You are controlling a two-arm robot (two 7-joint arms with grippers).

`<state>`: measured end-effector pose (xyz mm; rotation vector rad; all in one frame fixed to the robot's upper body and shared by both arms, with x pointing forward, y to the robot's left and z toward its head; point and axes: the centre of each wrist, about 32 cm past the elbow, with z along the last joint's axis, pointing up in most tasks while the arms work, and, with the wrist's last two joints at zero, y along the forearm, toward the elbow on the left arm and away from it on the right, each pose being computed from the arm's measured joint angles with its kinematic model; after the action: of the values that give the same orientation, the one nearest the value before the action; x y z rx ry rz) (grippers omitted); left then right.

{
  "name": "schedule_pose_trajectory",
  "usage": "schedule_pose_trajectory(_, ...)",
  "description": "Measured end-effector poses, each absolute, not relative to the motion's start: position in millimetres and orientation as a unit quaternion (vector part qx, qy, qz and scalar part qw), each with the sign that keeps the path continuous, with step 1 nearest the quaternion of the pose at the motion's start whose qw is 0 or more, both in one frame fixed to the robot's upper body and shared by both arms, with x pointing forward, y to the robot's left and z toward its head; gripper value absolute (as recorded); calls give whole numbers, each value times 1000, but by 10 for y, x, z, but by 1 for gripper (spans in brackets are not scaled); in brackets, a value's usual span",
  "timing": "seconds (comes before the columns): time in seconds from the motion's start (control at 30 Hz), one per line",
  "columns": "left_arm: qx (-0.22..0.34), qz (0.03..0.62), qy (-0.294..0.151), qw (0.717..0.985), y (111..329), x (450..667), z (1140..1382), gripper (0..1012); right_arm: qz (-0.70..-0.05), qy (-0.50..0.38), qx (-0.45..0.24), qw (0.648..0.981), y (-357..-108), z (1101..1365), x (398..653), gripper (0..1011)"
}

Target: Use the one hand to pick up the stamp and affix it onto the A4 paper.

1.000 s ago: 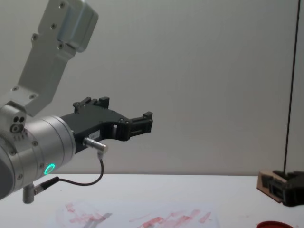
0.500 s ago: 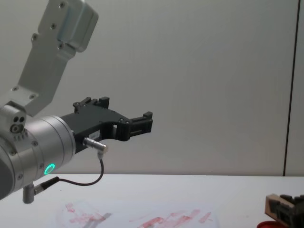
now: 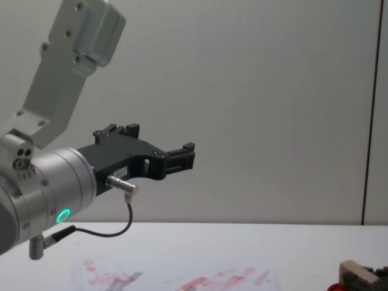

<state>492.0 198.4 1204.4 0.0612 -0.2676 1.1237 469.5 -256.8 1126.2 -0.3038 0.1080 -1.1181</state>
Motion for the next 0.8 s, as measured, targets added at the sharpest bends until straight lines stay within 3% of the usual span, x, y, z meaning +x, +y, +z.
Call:
schedule_pose_trajectory(0.17, 29, 531, -126, 837, 1984, 4920, 12044, 1002, -528, 53, -144, 835, -2562, 11244, 4690, 343)
schedule_pose_trajectory(0.33, 29, 531, -126, 837, 1984, 4920, 12044, 1002, -531, 51, -136, 835, -2556, 11252, 4686, 543)
schedule_pose_trajectory(0.4, 29, 531, -126, 837, 1984, 4920, 12044, 1002, -533, 50, -132, 834, -2554, 11261, 4685, 579)
schedule_pose_trajectory(0.63, 29, 531, -126, 837, 1984, 4920, 12044, 1002, -542, 32, -101, 834, -2531, 11362, 4675, 827)
schedule_pose_trajectory(0.8, 29, 531, -126, 837, 1984, 4920, 12044, 1002, -549, 20, -79, 832, -2516, 11443, 4667, 945)
